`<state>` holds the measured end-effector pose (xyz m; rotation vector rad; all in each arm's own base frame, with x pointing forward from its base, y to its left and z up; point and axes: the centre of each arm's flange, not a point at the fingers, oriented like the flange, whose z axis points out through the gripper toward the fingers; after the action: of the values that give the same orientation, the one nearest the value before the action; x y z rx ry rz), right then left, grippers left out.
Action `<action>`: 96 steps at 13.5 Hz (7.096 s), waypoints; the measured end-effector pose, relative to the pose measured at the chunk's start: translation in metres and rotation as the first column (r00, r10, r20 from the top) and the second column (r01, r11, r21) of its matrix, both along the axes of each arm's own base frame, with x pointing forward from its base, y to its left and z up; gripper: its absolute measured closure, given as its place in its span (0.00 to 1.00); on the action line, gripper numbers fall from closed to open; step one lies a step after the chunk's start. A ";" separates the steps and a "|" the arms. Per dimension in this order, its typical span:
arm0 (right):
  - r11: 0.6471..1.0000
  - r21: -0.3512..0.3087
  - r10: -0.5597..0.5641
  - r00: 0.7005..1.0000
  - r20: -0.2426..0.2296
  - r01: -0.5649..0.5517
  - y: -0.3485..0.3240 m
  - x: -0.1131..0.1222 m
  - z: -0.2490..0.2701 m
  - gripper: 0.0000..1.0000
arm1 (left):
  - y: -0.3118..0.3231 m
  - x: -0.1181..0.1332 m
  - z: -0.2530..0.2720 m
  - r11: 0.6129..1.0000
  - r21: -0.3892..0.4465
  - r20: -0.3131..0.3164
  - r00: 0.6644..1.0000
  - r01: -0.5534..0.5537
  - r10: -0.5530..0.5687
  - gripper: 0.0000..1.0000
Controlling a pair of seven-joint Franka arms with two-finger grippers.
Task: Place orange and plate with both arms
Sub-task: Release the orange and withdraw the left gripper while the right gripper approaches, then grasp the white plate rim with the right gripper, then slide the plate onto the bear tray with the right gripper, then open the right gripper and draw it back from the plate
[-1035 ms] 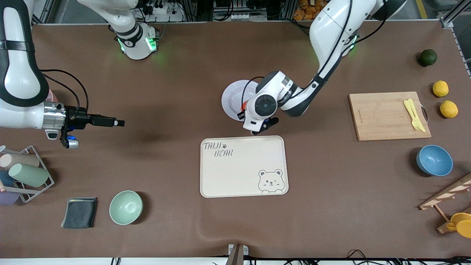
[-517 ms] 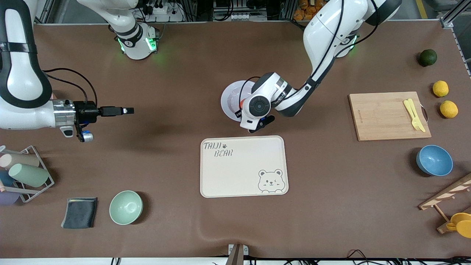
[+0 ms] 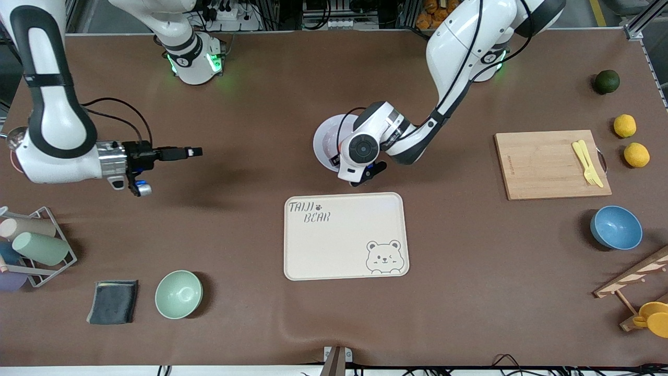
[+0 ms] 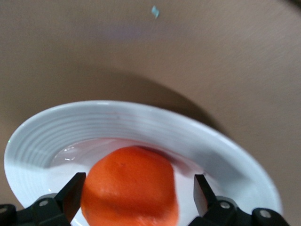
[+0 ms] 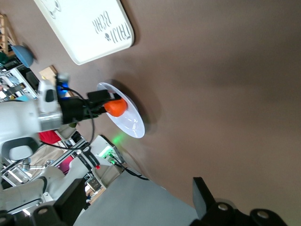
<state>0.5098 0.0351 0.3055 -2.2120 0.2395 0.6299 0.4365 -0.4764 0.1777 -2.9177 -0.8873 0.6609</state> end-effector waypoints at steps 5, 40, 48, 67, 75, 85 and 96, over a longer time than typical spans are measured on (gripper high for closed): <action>0.997 -0.079 0.005 0.996 0.088 0.002 0.087 -0.017 -0.040 0.00 | 0.032 0.053 0.084 0.995 0.096 0.082 0.997 -0.001 -0.007 0.00; 0.925 0.058 -0.378 0.924 0.058 0.374 0.321 -0.151 -0.180 0.89 | 0.435 0.114 0.467 0.869 0.130 0.415 0.770 0.478 -0.485 0.00; 0.910 0.142 -0.406 0.909 0.097 0.391 0.335 -0.133 -0.133 0.90 | 0.436 0.110 0.467 0.874 0.102 0.416 0.778 0.474 -0.470 0.00; 0.867 0.105 -0.478 0.757 0.446 0.487 0.338 0.020 -0.126 0.90 | 0.459 0.112 0.457 0.892 0.034 0.434 0.797 0.451 -0.420 0.00; 0.869 0.057 -0.454 0.747 0.486 0.491 0.342 0.034 -0.154 0.84 | 0.459 0.112 0.447 0.892 0.025 0.417 0.806 0.452 -0.420 0.00; 0.848 0.047 -0.463 0.695 0.550 0.527 0.321 0.057 -0.130 0.00 | 0.459 0.112 0.445 0.892 0.023 0.413 0.808 0.452 -0.420 0.00; 0.885 -0.021 -0.331 0.660 0.675 0.466 0.242 0.052 -0.060 0.00 | 0.436 0.101 0.459 0.897 0.058 0.414 0.807 0.438 -0.421 0.00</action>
<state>0.5617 0.2767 0.2458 -2.3061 0.4157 -0.4559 0.5379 -0.0407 0.6369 -3.1793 -0.1821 0.0173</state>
